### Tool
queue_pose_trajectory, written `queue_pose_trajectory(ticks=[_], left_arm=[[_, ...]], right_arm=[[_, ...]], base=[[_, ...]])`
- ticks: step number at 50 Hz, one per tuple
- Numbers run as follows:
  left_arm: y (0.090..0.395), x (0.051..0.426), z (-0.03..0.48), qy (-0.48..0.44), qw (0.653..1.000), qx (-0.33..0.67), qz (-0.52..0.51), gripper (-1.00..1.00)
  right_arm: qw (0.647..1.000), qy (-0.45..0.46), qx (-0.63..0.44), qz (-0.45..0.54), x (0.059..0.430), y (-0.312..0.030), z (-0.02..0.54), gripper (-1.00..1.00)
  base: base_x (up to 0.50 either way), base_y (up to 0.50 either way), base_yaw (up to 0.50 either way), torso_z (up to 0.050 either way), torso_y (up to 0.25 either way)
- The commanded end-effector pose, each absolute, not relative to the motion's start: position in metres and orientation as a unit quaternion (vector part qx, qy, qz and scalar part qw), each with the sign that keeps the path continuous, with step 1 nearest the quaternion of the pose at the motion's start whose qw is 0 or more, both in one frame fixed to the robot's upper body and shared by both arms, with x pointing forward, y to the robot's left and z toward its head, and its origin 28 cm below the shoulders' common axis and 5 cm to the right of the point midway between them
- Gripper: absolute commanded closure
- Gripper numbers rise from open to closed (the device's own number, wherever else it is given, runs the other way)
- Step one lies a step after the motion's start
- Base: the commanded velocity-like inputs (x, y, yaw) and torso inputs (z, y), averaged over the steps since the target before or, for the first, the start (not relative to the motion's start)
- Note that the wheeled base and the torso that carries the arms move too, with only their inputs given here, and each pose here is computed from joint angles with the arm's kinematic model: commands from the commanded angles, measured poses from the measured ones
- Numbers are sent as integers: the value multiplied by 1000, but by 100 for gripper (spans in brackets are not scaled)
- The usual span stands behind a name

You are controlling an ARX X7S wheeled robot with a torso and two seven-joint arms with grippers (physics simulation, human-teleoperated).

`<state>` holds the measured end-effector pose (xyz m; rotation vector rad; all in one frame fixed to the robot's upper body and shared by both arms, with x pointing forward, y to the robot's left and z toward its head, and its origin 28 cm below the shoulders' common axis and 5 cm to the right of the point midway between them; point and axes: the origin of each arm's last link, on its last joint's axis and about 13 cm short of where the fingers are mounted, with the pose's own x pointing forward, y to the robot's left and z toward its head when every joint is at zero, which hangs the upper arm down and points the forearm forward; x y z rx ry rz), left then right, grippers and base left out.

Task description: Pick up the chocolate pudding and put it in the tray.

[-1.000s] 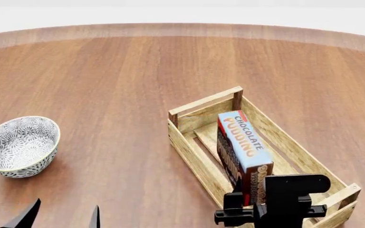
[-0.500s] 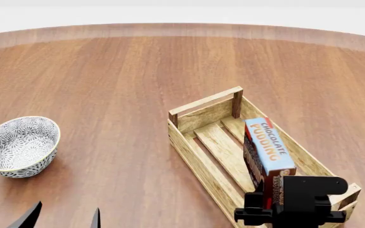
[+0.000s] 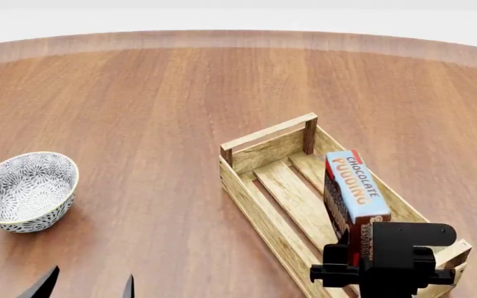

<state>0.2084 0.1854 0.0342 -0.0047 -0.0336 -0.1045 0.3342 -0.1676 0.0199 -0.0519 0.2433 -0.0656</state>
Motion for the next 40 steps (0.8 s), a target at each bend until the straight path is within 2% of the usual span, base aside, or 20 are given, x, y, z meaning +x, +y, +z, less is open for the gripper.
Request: queue_pose_trajectory(ticks=[1,13,14,37,40], left_arm=[[186,209,30,-13,999,-2,-52,-100],[185,209,32,-13,999,-3,-51,-100],[185,209,31,-13,999,-2,-52,-100],[185,208,37,-19,998,-2,-53,-100],[185,207,45,-27,998,-2,-53,-100]], right_arm=[[991,119,-43,-32,341,-169,22,100],[991,122,-42,-33,343,-170,22,100],[991,122,-43,-35,343,-170,22,-100],[992,116,-44,-35,338,-171,26,-100],[995,90,-31,-31,332,-169,36,-100]], base=[[0,0,0,0,0],[0,0,0,0,0],[0,0,0,0,0],[0,0,0,0,0],[0,0,0,0,0]])
